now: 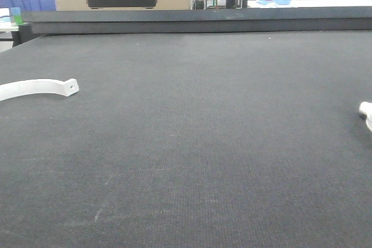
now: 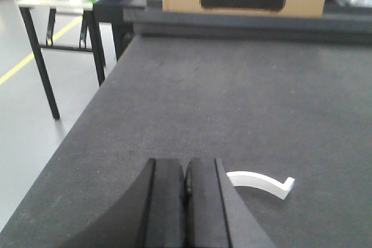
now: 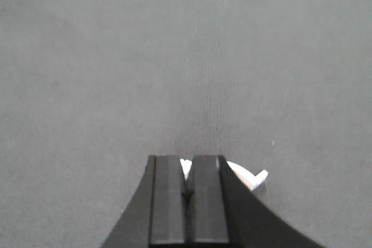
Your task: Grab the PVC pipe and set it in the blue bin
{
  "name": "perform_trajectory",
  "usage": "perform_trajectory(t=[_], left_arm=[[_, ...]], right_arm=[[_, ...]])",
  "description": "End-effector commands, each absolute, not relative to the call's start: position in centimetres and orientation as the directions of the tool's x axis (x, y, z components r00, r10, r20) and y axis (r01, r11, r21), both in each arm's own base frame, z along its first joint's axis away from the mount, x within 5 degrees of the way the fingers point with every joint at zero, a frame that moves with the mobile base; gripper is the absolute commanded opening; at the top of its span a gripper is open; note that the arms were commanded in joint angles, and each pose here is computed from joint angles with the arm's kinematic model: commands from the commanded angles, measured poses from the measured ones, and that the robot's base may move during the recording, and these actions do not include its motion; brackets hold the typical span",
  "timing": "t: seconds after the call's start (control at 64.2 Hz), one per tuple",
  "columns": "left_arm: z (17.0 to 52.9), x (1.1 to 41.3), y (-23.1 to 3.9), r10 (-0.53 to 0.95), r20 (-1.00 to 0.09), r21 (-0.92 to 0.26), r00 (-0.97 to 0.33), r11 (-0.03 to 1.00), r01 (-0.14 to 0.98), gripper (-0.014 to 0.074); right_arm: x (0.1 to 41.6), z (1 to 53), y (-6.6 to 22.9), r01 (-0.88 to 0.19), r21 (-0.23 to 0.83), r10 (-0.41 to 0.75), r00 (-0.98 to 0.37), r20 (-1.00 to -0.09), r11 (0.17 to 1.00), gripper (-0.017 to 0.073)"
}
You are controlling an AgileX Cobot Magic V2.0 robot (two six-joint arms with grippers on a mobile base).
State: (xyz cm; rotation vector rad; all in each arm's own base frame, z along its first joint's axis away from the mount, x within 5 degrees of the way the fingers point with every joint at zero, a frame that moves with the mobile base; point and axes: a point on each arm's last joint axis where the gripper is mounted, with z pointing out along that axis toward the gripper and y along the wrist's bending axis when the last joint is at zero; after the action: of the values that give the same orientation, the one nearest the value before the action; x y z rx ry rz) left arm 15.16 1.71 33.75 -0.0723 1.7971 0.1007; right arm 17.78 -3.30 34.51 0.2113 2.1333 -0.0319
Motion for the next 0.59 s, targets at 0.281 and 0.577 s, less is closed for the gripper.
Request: perform_trajectory(t=[0.281, 0.577], left_arm=[[33.2, 20.6, 2.4, 0.005, -0.958, 0.036, -0.287, 0.994, -0.105, -0.0111], [30.5, 22.8, 2.7, -0.011, -0.913, 0.032, -0.408, 0.994, -0.1, -0.0028]], right_arm=[[21.7, 31.1, -4.3, 0.165, 0.051, 0.148, -0.653, -0.743, 0.985, -0.0136], [23.9, 28.4, -4.8, 0.173, 0.057, 0.166, -0.728, -0.666, 0.983, 0.0339]])
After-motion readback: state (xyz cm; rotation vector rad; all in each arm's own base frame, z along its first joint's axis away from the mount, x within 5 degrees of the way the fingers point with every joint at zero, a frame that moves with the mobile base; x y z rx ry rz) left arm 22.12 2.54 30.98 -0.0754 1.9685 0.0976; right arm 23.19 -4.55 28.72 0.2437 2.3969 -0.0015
